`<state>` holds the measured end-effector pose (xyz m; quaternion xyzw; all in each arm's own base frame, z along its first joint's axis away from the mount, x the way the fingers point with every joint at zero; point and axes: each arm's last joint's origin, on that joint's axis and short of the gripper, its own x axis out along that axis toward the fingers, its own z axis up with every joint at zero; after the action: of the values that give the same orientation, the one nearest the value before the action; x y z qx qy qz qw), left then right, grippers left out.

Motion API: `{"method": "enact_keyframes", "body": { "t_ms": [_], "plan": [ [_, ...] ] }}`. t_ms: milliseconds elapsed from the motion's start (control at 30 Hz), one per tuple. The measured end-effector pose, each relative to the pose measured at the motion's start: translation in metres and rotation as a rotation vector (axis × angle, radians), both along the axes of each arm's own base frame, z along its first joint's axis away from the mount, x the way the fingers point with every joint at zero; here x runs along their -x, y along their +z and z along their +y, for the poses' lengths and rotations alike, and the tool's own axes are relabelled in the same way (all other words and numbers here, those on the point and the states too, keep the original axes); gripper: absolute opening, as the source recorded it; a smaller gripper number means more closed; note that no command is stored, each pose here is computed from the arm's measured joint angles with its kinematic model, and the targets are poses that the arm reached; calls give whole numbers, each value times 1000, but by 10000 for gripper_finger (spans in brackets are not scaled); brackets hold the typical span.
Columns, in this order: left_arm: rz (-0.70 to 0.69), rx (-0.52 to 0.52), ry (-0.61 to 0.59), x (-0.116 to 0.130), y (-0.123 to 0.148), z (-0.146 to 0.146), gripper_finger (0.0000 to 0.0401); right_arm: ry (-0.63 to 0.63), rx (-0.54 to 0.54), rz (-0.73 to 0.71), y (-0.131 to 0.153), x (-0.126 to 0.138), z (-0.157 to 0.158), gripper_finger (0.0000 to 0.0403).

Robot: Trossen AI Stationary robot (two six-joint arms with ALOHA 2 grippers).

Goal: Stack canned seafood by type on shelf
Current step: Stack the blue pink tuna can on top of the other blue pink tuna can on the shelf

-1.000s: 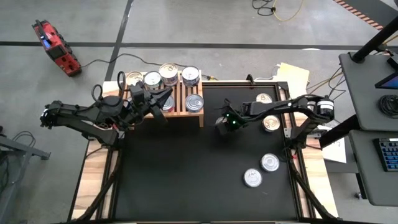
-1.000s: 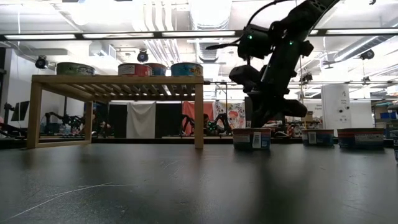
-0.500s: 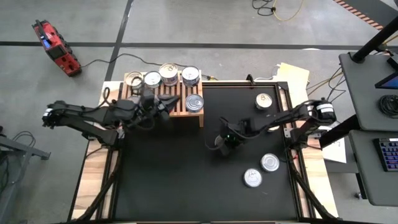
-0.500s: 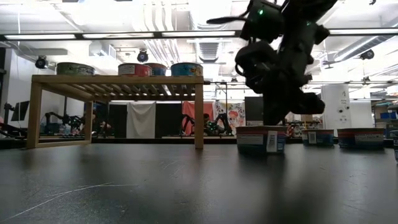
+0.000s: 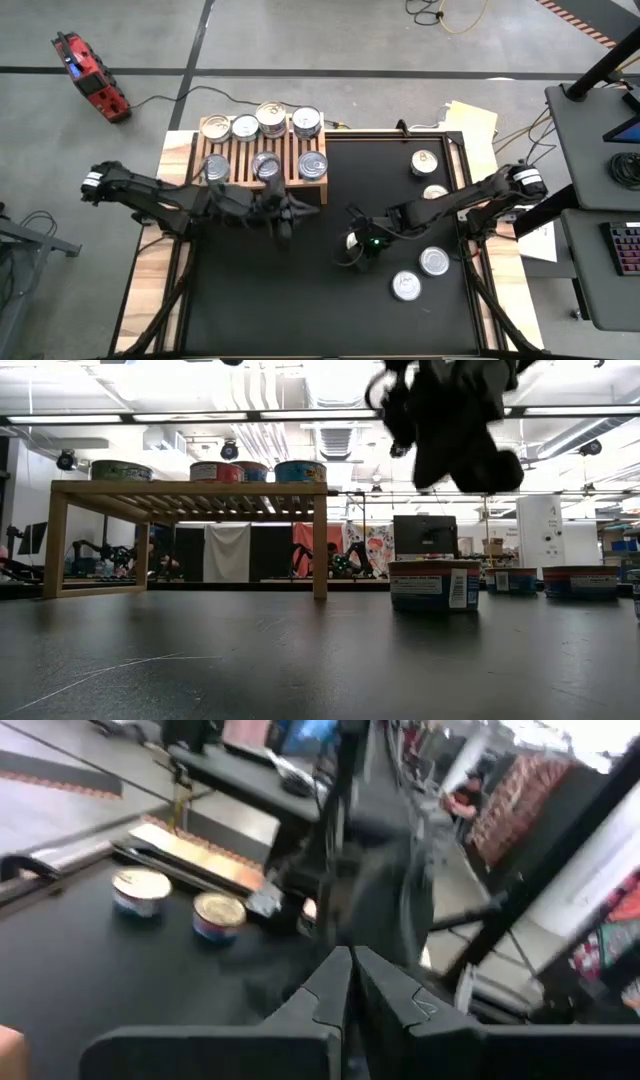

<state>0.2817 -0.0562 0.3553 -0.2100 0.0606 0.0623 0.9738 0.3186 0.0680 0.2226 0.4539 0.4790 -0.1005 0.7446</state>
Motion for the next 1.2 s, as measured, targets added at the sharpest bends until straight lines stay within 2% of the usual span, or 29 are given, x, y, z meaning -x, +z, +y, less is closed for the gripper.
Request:
{"method": "enact_keyframes", "body": {
  "t_ms": [133, 333, 433, 500, 600, 667, 833, 1000, 1100, 1200],
  "plan": [
    [73, 1, -9, -5, -15, -17, 0, -21, 62, 13, 23, 10, 2, 12],
    [297, 21, 103, -12, -54, -32, 0, -105, 253, 121, 43, 44, -9, 12],
    [441, 75, 151, -17, -81, -35, 0, -168, 364, 214, 37, 60, -19, 12],
    [514, 120, 168, -22, -97, -37, 0, -224, 399, 262, 26, 66, -27, 12],
    [597, 164, 147, -30, -119, -42, 0, -283, 395, 318, 5, 70, -34, 12],
    [640, 178, 133, -36, -131, -45, 0, -315, 373, 301, -9, 68, -34, 12],
    [654, 199, 139, -48, -153, -50, 0, -375, 341, 204, -33, 58, -33, 12],
    [621, 200, 116, -57, -161, -53, 0, -422, 394, 226, -51, 55, -35, 12],
    [574, 201, 41, -63, -158, -56, 0, -423, 388, 241, -59, 52, -34, 12],
    [517, 162, -31, -68, -153, -58, 0, -356, 347, 189, -63, 41, -30, 12]
  ]
}}
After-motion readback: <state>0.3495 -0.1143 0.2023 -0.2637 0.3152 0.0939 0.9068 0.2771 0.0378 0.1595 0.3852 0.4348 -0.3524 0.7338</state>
